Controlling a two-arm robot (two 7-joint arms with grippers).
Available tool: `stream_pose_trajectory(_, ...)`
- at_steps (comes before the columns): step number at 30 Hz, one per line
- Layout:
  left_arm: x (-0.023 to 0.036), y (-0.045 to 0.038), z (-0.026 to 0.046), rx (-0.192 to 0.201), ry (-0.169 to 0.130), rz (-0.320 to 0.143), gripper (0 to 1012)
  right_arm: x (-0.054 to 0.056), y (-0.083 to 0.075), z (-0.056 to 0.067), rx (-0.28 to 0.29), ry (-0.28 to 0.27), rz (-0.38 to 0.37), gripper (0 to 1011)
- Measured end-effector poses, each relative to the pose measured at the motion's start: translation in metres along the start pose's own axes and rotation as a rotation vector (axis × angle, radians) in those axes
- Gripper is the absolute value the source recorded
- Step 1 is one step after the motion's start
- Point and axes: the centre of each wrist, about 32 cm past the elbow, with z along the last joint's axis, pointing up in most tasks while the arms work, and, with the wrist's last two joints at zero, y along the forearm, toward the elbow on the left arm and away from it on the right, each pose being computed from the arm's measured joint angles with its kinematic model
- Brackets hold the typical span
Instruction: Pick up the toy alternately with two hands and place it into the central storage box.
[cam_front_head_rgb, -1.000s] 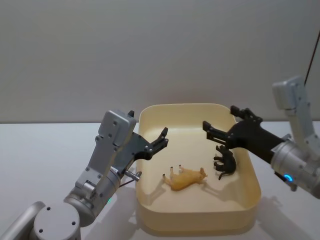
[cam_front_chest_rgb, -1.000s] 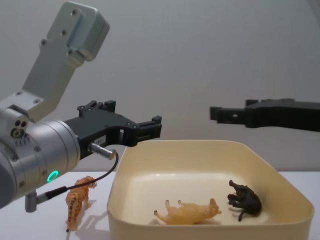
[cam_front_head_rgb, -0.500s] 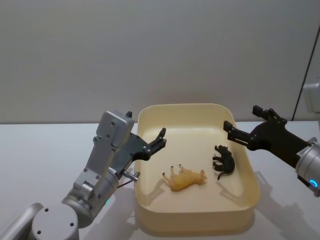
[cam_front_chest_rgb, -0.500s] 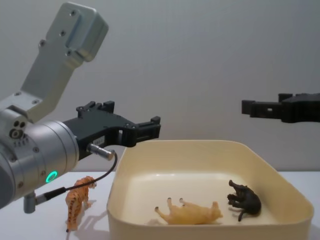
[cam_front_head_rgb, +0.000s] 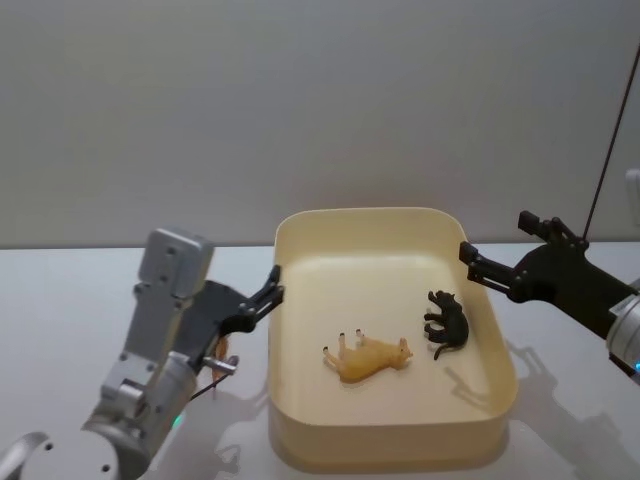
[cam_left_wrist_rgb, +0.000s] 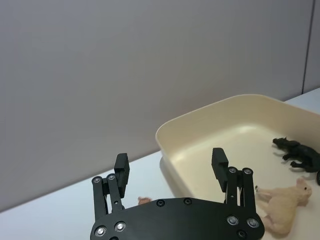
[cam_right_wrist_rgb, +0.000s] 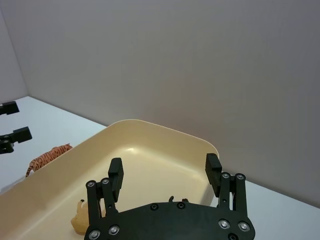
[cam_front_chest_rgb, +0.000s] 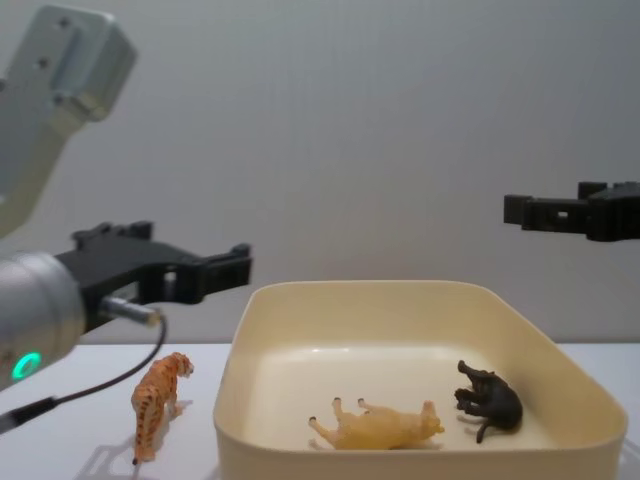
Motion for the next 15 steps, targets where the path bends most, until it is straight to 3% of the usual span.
stream_pose_trajectory(6,0.0075,0.0141,0.0012,0.06,0.029,0.04,1001,0.001,-0.002,0.0,0.001,0.0,-0.002,1001)
stream_pose_trajectory(15,0.0196,0.021,-0.0002,0.13,0.059,0.013,1001,0.001,-0.003,0.001,0.001,0.0,-0.003,1001)
